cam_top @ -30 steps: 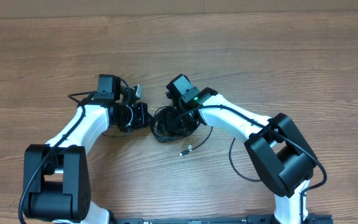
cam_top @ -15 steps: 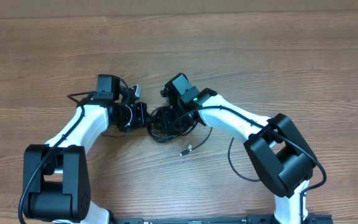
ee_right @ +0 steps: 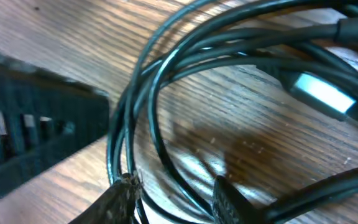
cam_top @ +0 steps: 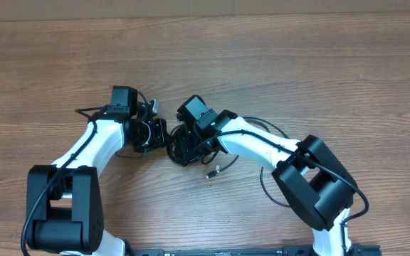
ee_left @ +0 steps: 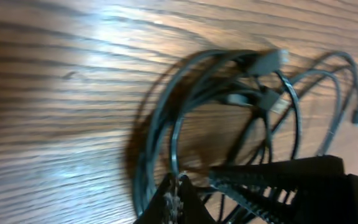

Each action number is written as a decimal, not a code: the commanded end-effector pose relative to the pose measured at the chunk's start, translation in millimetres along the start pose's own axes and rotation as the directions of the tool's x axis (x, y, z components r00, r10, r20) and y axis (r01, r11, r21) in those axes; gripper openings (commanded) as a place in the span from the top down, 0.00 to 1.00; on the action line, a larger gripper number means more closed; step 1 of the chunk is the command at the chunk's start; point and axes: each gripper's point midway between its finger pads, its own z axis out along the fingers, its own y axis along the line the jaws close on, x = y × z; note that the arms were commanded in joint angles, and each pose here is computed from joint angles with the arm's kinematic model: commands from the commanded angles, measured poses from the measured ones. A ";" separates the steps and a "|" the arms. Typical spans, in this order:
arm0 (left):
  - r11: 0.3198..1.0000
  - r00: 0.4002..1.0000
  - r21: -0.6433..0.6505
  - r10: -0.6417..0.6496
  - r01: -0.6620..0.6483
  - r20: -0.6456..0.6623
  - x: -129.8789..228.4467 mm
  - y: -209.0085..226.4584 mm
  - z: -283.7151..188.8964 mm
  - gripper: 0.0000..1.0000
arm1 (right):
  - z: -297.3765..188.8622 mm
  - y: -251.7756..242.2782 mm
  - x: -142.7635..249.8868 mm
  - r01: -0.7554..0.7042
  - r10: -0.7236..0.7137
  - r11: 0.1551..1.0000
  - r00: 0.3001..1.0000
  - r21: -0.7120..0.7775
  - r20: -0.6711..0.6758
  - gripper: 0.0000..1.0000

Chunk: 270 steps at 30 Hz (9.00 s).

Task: Untangle cables

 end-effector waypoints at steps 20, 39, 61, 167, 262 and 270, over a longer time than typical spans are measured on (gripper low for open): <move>0.985 0.988 -0.090 -0.145 0.149 0.044 -10.1 29.9 -8.8 0.91 | 16.7 -7.5 2.1 -0.054 0.053 0.997 0.998 0.051 0.014 0.62; 0.997 0.999 0.065 -0.033 0.032 0.010 -8.7 1.4 -8.0 0.78 | -57.3 40.5 -48.8 -0.040 0.064 0.974 0.993 -0.221 0.102 0.96; 0.991 0.998 0.122 0.061 -0.062 0.015 -8.8 -9.2 -8.7 0.69 | -103.4 -77.7 -38.6 -0.355 0.342 0.930 0.931 0.097 0.124 0.96; 0.991 0.998 0.124 0.055 -0.057 0.016 -9.3 -9.9 -8.7 0.73 | -55.0 -33.9 34.0 -0.399 0.407 0.910 0.912 0.116 -0.057 0.42; 0.910 0.975 -0.348 0.213 -0.224 -0.069 30.2 -35.5 19.2 0.72 | -132.1 -175.3 25.7 -0.401 0.394 0.915 0.912 -0.044 -0.113 0.51; 0.945 0.992 -0.302 0.108 -0.122 -0.063 36.9 -43.4 21.9 0.63 | -121.0 -181.2 30.8 -0.396 0.390 0.918 0.915 -0.041 -0.102 0.48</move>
